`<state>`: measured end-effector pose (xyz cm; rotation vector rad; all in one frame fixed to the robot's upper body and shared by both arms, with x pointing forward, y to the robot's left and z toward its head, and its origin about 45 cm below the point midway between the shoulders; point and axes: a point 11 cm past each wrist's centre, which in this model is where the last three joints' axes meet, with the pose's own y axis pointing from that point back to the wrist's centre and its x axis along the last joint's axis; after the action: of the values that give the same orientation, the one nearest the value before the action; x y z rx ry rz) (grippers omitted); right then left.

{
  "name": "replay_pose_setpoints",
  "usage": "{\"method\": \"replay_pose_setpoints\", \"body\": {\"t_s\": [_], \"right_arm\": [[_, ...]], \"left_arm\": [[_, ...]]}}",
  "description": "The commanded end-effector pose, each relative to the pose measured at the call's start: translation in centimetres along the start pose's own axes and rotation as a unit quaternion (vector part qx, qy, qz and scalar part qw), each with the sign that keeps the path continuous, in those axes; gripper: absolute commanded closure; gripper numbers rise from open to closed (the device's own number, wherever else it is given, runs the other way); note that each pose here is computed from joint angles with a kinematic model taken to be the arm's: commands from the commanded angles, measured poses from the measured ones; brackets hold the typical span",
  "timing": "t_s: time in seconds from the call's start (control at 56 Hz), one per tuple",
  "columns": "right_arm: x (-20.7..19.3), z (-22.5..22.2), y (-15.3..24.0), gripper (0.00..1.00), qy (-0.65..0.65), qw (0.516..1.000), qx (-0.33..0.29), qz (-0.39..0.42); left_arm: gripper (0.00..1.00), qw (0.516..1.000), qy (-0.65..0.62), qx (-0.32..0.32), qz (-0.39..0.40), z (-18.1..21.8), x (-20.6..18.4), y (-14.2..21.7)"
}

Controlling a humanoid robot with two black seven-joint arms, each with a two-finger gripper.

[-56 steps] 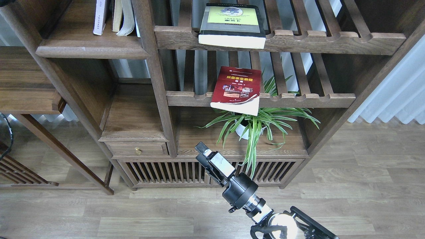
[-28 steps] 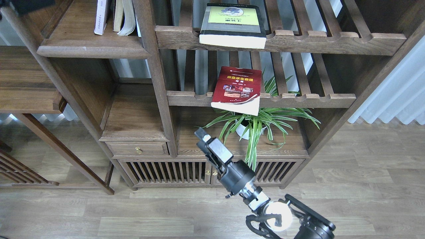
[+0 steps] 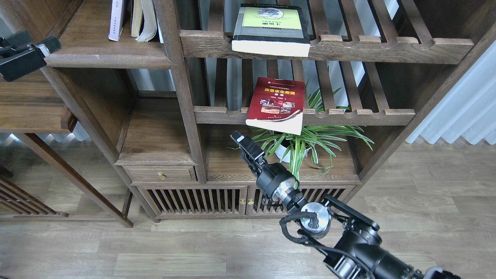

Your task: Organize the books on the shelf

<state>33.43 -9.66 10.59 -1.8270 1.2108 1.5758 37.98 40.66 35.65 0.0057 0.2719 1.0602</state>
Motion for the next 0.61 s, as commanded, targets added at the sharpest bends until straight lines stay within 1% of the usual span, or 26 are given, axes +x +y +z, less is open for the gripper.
{"method": "replay_pose_setpoints", "body": {"t_s": [0.0,0.125,0.286,0.321,0.357,0.393,0.589], "right_arm": [[0.5,-1.6,-0.8,0.0,-0.001,1.0,0.016,0.024],[0.3,-2.4,-1.2,0.01,0.002,0.999,0.022,0.028],[-0.1,-3.2,-1.7,0.05,-0.001,0.999,0.029,0.028],[-0.3,-3.4,-1.9,0.07,-0.003,0.999,0.032,0.027],[-0.4,-4.0,-2.0,0.13,-0.015,0.999,0.042,0.026],[-0.4,-4.3,-2.0,0.15,-0.021,0.998,0.046,0.026],[-0.2,-5.1,-2.0,0.21,-0.036,0.997,0.059,0.031]], "left_arm": [[0.0,1.0,0.0,-0.002,0.001,0.1,0.1,0.0],[0.0,1.0,0.0,-0.004,0.001,0.2,0.1,0.1],[0.0,1.0,0.001,-0.006,0.002,0.3,0.1,0.1],[0.0,1.0,0.0,-0.006,0.003,0.3,0.2,0.1],[0.0,1.0,0.0,-0.006,0.003,0.3,0.2,0.1],[0.0,1.0,0.0,-0.006,0.003,0.3,0.2,0.1],[0.0,1.0,0.0,-0.006,0.003,0.3,0.2,0.1]]}}
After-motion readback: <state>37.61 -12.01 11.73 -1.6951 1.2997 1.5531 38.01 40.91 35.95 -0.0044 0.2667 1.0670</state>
